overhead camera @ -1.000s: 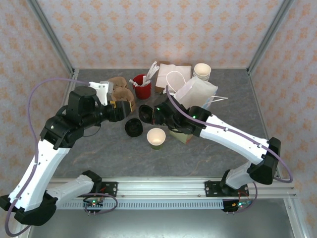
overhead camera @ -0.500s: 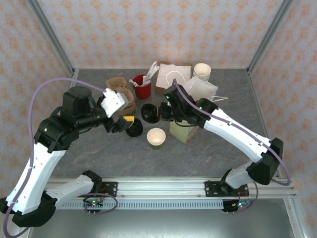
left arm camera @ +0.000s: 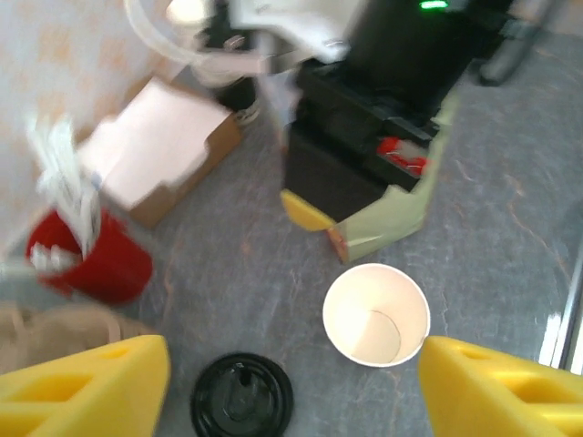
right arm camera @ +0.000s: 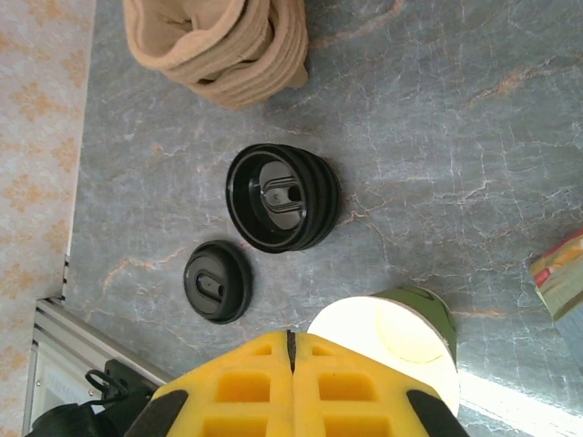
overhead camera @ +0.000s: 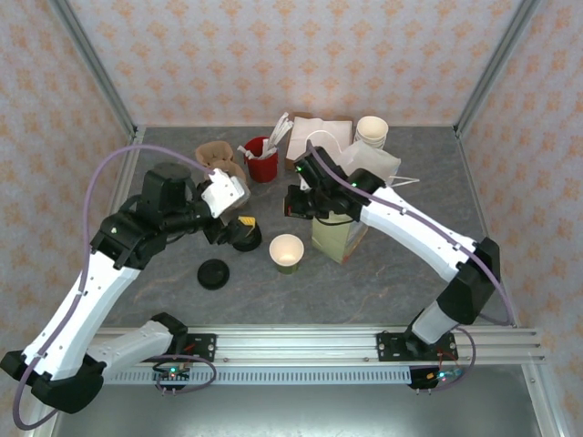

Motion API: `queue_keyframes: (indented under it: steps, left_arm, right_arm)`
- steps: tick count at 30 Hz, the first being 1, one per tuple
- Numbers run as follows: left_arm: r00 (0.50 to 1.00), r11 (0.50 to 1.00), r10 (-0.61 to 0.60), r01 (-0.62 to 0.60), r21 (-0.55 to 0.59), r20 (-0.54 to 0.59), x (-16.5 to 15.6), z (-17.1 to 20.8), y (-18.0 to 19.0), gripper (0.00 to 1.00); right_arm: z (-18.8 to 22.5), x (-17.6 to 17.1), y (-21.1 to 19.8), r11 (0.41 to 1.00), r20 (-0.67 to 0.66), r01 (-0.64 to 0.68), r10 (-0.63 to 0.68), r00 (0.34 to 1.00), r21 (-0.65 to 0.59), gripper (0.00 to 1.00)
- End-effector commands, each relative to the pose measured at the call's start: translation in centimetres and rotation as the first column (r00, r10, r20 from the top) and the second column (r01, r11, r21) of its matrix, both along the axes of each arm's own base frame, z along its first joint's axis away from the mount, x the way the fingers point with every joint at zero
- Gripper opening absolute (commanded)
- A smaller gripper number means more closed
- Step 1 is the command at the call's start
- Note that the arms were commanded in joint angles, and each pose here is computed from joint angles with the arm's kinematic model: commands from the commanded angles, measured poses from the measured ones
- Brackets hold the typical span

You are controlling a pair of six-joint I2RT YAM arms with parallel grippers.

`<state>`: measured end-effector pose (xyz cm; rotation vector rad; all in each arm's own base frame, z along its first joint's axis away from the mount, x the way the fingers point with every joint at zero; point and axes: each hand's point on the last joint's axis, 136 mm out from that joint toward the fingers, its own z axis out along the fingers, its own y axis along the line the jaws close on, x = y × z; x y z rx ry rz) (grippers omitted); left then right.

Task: Pack the takeout coffee

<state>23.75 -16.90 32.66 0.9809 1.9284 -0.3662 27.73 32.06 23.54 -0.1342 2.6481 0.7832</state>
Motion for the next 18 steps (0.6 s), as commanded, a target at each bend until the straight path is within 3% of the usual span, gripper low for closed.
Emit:
queue_keyframes:
  steps: [1,3,5,7,9,11,14,16,18]
  left_arm:
    - [0.908,0.897,0.413,-0.419,-0.139,-0.068,3.1,0.0,4.0,0.66]
    - [0.792,0.781,0.58,-0.607,-0.147,-0.19,3.4,-2.1,6.2,0.66]
    - [0.621,0.623,0.732,-0.777,-0.092,-0.281,2.6,-4.9,9.2,0.68]
    - [0.493,0.512,0.806,-0.858,-0.031,-0.329,1.3,-7.4,11.1,0.71]
    - [0.401,0.437,0.83,-0.9,0.004,-0.388,-0.1,-9.9,11.9,0.76]
    - [0.334,0.395,0.832,-0.917,0.051,-0.442,-1.4,-12.7,12.2,0.81]
    - [0.215,0.312,0.838,-0.943,0.117,-0.501,-3.1,-16.2,12.7,0.81]
    - [0.165,0.283,0.833,-0.948,0.149,-0.528,-3.9,-18.2,12.8,0.81]
    - [0.06,0.19,0.843,-0.963,0.191,-0.534,-5.0,-20.3,13.8,0.81]
  right_arm:
    - [1.3,0.4,0.4,1.0,0.032,-0.014,0.013,0.999,0.019,0.0]
    - [1.5,0.5,0.3,1.0,0.047,-0.011,0.01,0.999,0.02,0.0]
    - [2.1,0.5,0.2,0.999,0.064,-0.009,0.007,0.998,0.032,0.0]
    - [2.7,0.5,0.1,0.999,0.083,-0.007,0.003,0.997,0.047,0.01]
    - [3.3,0.4,-0.2,0.998,0.103,-0.006,0.0,0.995,0.056,0.01]
    - [4.0,0.3,-0.6,0.998,0.124,-0.004,-0.003,0.992,0.057,0.02]
    - [4.8,0.1,-0.9,0.998,0.14,-0.01,0.001,0.99,0.064,0.04]
    - [5.5,-0.2,-0.9,0.997,0.148,-0.018,0.006,0.989,0.077,0.04]
    - [5.9,-0.5,-1.1,0.996,0.156,-0.023,0.009,0.988,0.086,0.05]
